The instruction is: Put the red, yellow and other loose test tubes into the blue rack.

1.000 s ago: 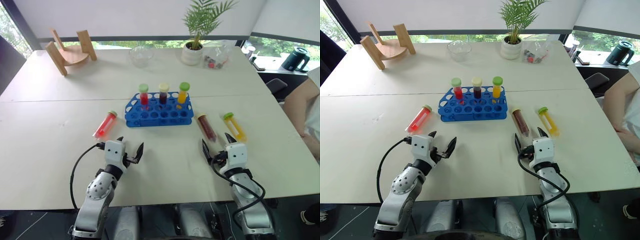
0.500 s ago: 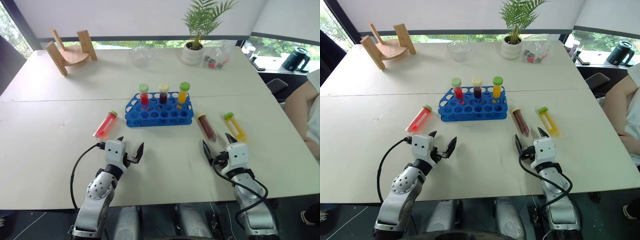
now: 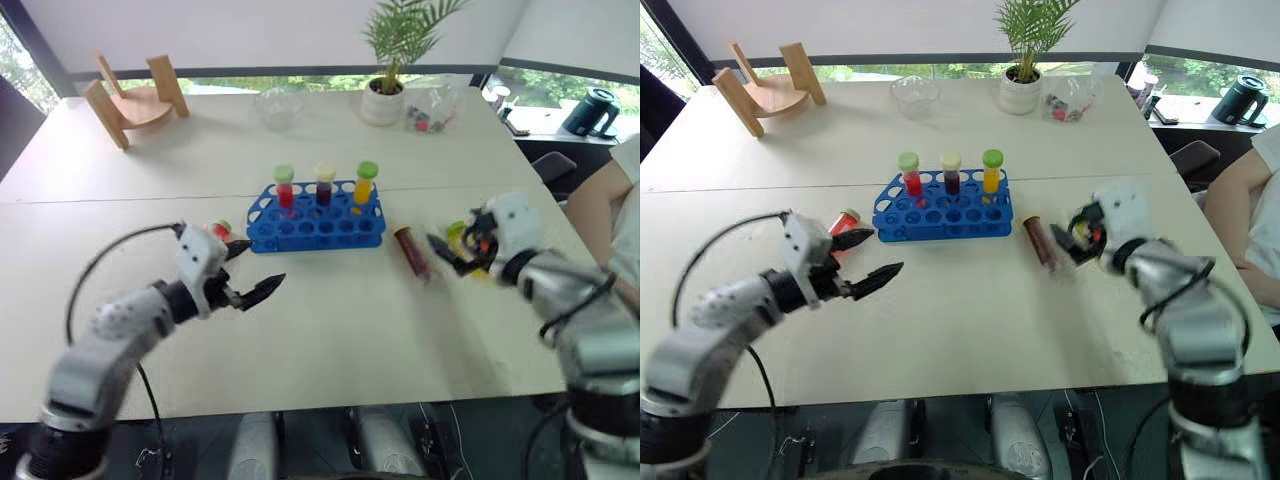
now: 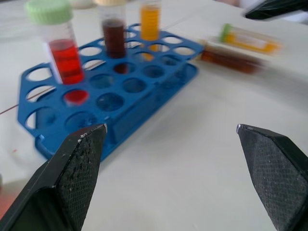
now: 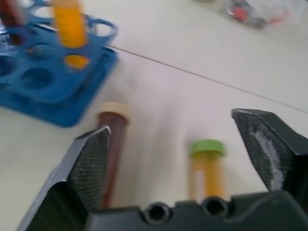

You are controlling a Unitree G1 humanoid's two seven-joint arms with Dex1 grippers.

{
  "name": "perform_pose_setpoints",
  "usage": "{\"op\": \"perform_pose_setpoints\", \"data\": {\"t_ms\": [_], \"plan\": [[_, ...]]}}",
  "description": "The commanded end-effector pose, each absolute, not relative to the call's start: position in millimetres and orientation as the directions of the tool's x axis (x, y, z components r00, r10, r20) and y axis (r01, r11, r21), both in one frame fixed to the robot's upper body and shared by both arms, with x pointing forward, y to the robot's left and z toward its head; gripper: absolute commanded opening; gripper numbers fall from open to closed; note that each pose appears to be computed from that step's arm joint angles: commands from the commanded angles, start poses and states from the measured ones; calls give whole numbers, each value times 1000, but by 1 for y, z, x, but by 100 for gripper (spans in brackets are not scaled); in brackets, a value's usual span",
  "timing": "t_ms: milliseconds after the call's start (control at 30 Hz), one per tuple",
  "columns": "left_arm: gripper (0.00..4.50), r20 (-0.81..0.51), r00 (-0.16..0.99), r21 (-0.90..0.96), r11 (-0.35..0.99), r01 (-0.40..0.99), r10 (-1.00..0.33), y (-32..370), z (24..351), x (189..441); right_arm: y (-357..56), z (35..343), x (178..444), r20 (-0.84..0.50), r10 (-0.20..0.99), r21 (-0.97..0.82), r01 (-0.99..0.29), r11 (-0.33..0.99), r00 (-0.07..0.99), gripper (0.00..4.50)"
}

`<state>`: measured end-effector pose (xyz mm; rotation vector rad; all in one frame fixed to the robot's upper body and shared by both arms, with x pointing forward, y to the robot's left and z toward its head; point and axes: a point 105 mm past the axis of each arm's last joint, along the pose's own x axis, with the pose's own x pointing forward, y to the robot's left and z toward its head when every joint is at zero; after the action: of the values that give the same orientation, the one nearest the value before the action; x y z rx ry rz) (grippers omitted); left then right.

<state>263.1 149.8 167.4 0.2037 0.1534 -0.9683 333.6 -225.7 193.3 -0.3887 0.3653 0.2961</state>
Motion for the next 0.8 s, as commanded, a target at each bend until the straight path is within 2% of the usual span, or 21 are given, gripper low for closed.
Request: {"op": "perform_pose_setpoints", "data": {"t_ms": [33, 133, 267, 633, 733, 800], "plan": [[447, -240, 409, 61, 406, 912, -881, 151, 188, 247, -239, 200, 337, -574, 211, -170, -368, 914, 791, 450], [447, -270, 332, 44, 333, 942, -904, 151, 196, 243, -249, 205, 348, -662, 196, -130, -369, 920, 724, 450], [447, -295, 309, 66, 303, 951, -904, 152, 200, 243, -253, 201, 358, -724, 184, -137, -400, 906, 665, 450], [447, -298, 331, 101, 315, 944, -895, 157, 198, 243, -262, 149, 379, -863, 182, -105, -521, 847, 471, 450], [450, -297, 335, 102, 319, 942, -894, 158, 198, 241, -262, 143, 382, -872, 188, -97, -535, 839, 453, 360], [450, -297, 346, 106, 329, 938, -890, 161, 198, 241, -258, 139, 385, -874, 198, -88, -544, 834, 445, 256]]}}
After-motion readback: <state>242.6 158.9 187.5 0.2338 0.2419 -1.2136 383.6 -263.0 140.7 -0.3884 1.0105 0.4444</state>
